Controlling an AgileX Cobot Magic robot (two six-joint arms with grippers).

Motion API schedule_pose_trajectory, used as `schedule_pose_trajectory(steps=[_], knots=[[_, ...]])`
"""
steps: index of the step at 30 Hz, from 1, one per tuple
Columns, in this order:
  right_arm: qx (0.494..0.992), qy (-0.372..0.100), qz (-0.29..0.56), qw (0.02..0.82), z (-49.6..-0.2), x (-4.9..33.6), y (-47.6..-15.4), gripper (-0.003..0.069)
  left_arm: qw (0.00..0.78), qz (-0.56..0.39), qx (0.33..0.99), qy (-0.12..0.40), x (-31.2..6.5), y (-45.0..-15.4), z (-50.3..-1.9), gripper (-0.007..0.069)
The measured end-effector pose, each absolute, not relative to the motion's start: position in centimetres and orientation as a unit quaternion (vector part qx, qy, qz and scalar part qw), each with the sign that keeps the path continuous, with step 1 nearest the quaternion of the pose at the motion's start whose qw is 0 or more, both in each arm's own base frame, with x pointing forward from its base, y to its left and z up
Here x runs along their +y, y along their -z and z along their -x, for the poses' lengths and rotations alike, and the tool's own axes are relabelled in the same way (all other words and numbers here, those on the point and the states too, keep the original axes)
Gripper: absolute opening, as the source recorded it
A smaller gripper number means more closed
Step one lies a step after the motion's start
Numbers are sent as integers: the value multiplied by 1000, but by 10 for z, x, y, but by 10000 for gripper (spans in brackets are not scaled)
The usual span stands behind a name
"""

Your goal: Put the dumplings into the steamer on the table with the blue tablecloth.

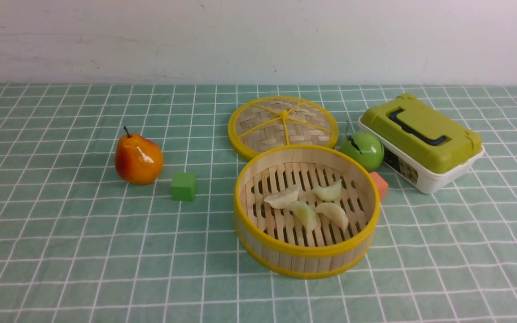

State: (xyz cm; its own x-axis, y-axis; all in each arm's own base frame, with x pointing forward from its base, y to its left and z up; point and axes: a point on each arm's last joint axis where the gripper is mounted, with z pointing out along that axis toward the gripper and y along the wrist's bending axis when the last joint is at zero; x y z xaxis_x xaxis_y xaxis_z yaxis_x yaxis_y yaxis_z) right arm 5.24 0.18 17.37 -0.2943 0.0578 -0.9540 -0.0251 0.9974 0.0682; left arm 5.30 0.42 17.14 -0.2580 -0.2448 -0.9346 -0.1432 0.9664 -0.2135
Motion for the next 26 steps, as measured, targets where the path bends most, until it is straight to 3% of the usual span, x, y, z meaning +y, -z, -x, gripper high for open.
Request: schedule_pose_trajectory(steps=[26], knots=[[804, -35, -10, 594, -52, 2, -174, 139, 597, 122, 792, 42, 4, -171, -53, 7]])
